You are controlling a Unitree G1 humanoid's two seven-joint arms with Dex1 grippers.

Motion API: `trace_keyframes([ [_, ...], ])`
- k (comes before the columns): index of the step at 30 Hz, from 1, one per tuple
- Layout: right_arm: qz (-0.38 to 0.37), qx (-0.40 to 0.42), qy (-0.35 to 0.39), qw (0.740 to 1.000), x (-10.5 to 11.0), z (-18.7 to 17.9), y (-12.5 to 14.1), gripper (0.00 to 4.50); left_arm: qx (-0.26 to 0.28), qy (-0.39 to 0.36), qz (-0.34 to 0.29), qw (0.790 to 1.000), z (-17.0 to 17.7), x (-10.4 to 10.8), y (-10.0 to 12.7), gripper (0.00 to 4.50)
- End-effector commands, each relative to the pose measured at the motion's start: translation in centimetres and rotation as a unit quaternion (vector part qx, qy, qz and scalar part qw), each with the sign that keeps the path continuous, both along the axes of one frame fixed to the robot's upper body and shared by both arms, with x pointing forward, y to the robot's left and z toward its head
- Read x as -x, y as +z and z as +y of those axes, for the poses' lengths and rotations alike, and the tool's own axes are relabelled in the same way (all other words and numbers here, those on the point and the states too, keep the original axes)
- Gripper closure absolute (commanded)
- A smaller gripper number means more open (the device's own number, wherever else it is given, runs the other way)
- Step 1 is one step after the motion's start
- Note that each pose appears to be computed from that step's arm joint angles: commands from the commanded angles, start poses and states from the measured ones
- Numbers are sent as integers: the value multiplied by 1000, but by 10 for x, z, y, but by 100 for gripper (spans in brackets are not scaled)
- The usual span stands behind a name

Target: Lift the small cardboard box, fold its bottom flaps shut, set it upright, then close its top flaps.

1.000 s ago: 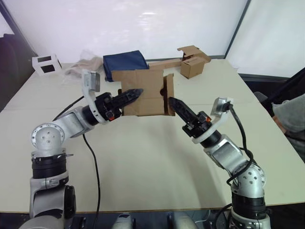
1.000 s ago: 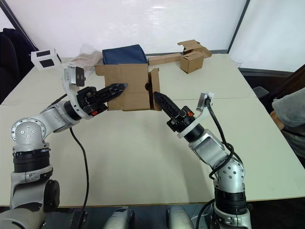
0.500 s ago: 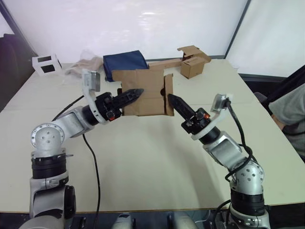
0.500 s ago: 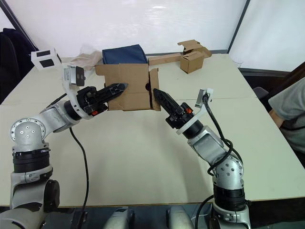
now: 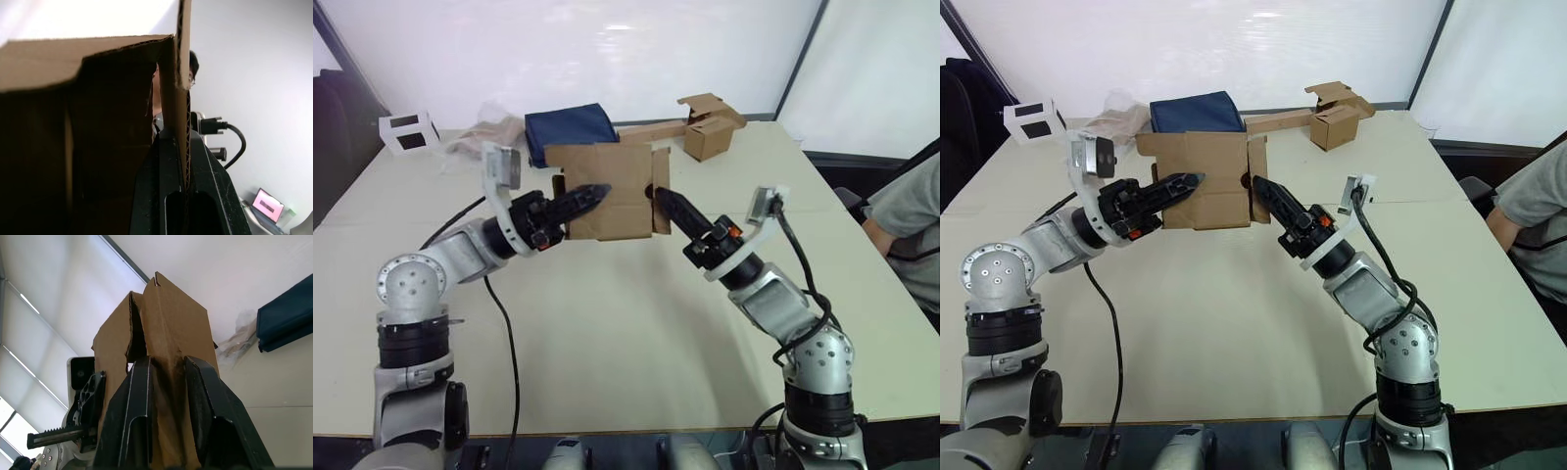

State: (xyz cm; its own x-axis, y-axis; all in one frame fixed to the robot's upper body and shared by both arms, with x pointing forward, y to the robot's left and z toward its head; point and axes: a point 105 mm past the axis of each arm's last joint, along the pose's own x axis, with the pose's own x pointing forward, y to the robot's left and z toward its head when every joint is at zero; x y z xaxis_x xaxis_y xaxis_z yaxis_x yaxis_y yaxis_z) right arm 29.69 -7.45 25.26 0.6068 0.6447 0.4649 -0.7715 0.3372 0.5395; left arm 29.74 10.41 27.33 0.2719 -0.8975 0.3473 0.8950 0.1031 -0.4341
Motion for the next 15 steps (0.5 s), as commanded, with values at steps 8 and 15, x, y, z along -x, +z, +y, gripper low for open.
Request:
trace_keyframes([
  [8,-42,1,70,997,30,18,18,350,0,9,-30,999,1,2,9,450],
  [15,-40,22,92,995,33,28,13,350,5,6,-33,999,-1,2,11,450],
])
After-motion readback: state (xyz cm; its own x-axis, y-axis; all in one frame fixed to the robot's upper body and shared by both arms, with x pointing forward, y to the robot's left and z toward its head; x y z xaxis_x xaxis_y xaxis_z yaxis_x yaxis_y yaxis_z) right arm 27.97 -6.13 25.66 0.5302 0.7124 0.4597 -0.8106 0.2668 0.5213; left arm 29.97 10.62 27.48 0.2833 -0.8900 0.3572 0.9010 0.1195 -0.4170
